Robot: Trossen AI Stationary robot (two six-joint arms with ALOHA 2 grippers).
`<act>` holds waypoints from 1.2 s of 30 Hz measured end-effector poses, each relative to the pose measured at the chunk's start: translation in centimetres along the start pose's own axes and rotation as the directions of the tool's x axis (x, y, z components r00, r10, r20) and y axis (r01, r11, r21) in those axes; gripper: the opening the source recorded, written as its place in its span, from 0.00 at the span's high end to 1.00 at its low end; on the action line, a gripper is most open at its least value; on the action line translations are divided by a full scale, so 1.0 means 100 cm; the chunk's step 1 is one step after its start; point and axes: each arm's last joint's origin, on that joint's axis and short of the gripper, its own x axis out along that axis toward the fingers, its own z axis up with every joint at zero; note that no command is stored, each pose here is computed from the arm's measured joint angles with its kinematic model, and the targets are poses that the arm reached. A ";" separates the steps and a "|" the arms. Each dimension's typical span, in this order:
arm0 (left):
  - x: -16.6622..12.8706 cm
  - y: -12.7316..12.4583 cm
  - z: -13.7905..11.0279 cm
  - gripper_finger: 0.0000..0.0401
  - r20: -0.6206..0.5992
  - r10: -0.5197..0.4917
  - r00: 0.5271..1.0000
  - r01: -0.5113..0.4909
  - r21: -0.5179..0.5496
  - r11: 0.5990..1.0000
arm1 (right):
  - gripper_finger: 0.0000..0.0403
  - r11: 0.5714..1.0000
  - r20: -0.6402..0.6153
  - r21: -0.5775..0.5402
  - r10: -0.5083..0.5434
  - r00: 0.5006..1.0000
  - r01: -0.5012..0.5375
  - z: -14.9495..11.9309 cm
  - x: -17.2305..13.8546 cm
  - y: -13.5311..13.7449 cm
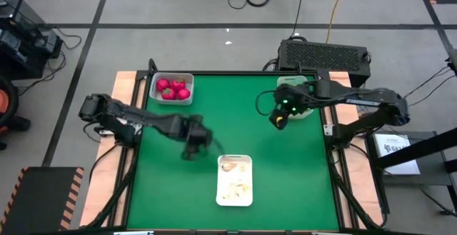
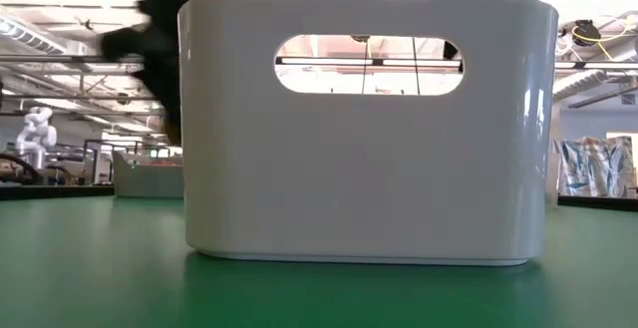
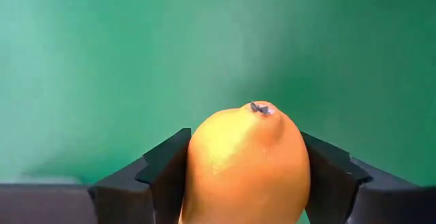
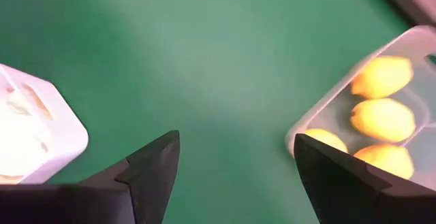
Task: Sort produce into baskets
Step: Put the lemon into the transparent bin
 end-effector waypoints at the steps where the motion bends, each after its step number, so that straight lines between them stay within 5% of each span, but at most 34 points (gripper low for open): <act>1: -0.002 0.010 0.008 0.43 0.067 -0.027 0.997 0.030 -0.048 0.998 | 0.31 1.000 0.021 -0.006 -0.002 1.000 0.002 -0.003 -0.006 -0.001; 5: -0.015 0.052 0.036 0.43 0.386 -0.097 0.917 0.200 -0.236 0.951 | 0.31 1.000 0.111 0.000 -0.022 0.994 0.022 -0.016 -0.032 -0.009; 9: -0.025 0.091 0.057 0.43 0.670 -0.033 0.742 0.371 -0.369 0.852 | 0.31 0.995 0.161 0.081 -0.071 0.984 0.059 -0.033 -0.045 -0.023; 15: -0.005 0.118 0.082 0.43 0.825 0.084 0.559 0.468 -0.398 0.789 | 0.31 0.985 0.165 0.163 -0.082 0.983 0.055 -0.059 -0.041 -0.040; 22: 0.054 0.147 0.134 0.43 0.834 0.151 0.531 0.498 -0.451 0.740 | 0.31 0.981 0.194 0.195 -0.056 0.979 0.017 -0.074 -0.039 -0.050; 30: 0.098 0.179 0.205 0.42 0.862 0.222 0.455 0.432 -0.432 0.792 | 0.31 0.972 0.247 0.232 -0.012 0.969 -0.047 -0.079 -0.050 -0.056; 36: 0.125 0.200 0.228 0.42 0.859 0.289 0.423 0.418 -0.468 0.778 | 0.31 0.964 0.251 0.252 0.022 0.968 -0.088 -0.082 -0.054 -0.059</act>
